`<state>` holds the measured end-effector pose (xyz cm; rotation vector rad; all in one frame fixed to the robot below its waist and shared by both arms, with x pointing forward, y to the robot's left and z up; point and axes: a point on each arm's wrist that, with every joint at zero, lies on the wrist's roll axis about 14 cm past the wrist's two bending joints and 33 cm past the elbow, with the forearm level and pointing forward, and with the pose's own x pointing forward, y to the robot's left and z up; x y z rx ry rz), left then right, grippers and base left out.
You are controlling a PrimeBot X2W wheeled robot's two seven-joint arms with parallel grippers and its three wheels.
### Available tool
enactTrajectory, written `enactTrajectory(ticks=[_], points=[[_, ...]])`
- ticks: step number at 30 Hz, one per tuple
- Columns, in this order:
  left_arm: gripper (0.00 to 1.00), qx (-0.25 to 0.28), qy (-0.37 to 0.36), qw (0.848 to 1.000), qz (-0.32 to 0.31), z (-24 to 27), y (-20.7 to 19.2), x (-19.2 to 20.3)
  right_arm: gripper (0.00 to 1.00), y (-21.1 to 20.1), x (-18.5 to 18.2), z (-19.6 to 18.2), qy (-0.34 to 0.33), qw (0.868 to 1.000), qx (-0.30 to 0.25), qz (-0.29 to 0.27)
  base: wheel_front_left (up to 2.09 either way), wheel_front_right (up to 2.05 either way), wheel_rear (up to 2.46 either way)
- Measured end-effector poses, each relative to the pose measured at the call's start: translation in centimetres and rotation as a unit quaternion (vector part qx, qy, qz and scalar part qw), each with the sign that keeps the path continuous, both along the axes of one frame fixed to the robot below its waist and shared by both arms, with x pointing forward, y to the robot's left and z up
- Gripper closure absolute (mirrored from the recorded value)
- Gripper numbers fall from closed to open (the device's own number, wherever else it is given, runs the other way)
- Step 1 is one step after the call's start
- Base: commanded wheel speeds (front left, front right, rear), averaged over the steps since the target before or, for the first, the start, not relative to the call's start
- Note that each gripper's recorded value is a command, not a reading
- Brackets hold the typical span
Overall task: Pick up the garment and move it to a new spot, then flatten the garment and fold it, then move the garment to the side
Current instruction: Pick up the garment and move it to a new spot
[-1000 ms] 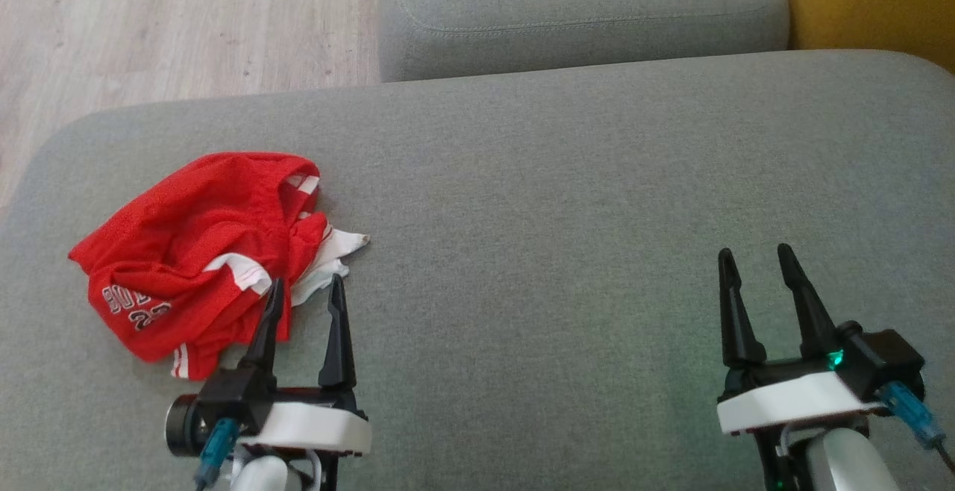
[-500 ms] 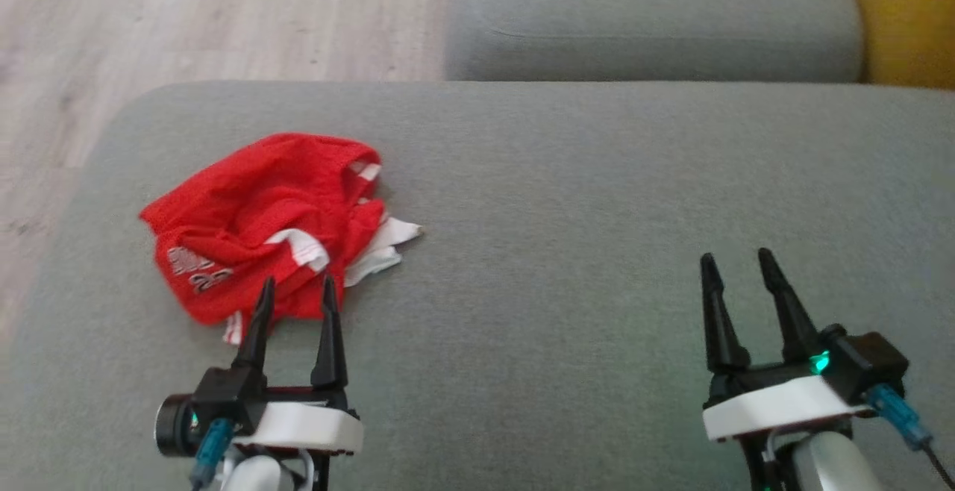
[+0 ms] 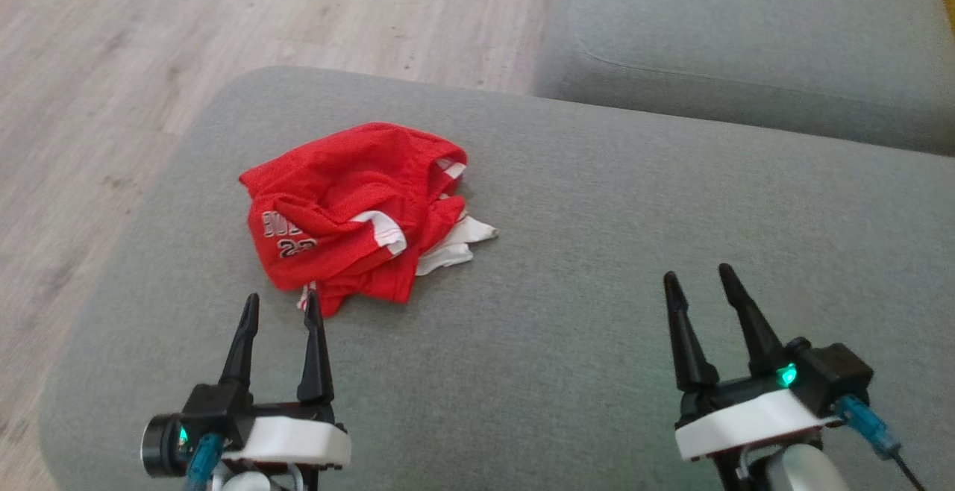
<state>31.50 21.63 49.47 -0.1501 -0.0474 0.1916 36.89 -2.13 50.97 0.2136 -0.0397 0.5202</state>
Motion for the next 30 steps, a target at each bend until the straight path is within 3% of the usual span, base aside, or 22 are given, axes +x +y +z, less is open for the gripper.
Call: enactTrajectory(ticks=[7, 17, 25, 30], points=[[0.00, -0.001, -0.002, 1.000, 0.024, 0.0, 1.4, -1.1, 0.00, 2.6, -0.7, 0.0, 0.000, 0.999, -0.003, 0.042, 0.00, 0.00, 0.00], [0.00, 0.023, 0.014, 1.000, 0.008, -0.6, 1.4, -0.5, 0.00, 2.2, -0.5, -0.9, 0.018, 0.999, 0.005, 0.035, 0.00, 0.00, 0.00], [0.00, 0.098, 0.071, 0.989, -0.087, 0.0, 1.0, 6.5, 0.00, 0.9, 0.7, -2.8, 0.040, 0.999, -0.001, 0.015, 0.00, 0.00, 0.00], [0.00, 0.113, 0.133, 0.979, -0.103, -0.9, 1.6, 9.7, 0.00, 0.5, 1.8, -3.2, 0.044, 0.999, 0.001, 0.005, 0.00, 0.00, 0.00]])
